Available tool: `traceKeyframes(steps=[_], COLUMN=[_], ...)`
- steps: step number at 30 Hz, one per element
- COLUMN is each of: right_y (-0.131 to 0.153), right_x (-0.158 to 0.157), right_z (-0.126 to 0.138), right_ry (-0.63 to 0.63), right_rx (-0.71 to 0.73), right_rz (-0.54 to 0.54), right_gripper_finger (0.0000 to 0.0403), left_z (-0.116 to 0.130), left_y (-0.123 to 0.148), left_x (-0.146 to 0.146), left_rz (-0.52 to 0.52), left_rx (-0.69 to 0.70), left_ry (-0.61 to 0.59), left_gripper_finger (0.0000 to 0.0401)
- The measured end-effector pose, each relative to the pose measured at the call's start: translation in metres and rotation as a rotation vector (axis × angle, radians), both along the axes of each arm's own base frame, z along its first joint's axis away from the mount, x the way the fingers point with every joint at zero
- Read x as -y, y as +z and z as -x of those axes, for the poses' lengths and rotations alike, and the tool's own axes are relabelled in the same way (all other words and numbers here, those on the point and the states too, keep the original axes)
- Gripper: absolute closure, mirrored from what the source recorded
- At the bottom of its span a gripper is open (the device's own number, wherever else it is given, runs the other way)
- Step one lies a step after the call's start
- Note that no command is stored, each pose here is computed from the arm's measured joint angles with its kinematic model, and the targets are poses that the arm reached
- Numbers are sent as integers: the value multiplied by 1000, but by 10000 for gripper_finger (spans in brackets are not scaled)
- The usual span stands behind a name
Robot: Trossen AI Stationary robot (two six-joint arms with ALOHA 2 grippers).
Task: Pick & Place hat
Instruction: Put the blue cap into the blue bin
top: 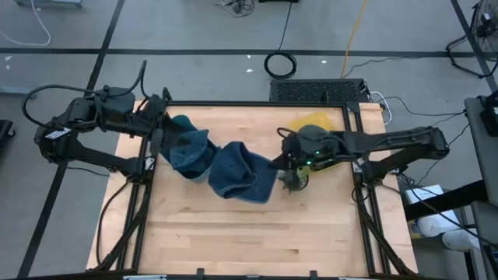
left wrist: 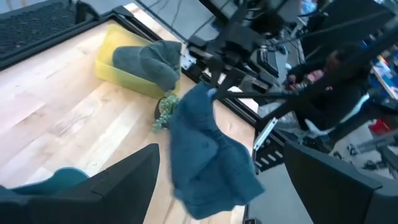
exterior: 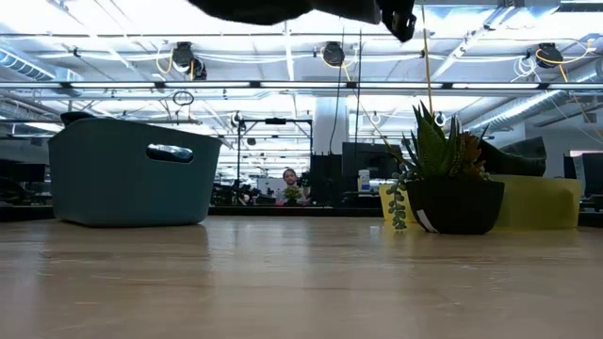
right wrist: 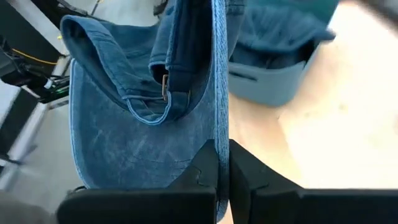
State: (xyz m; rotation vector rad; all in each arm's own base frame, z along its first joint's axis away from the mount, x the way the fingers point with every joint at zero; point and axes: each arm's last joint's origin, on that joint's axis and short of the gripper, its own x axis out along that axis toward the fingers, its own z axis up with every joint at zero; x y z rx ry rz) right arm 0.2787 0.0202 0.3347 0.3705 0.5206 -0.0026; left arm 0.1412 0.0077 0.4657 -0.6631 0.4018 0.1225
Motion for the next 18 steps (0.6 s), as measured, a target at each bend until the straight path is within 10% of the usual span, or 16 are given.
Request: traceKeyframes(steps=[18], right_y=[42], right_x=[-10], right_z=[46], right_ry=[15], right_rx=[190], right_rz=[421], right_gripper_finger=[403], left_z=[-4], left_y=[10], left_x=[-4], left_rz=[38], left_rx=[112], left_ry=[154], left_gripper_finger=[50])
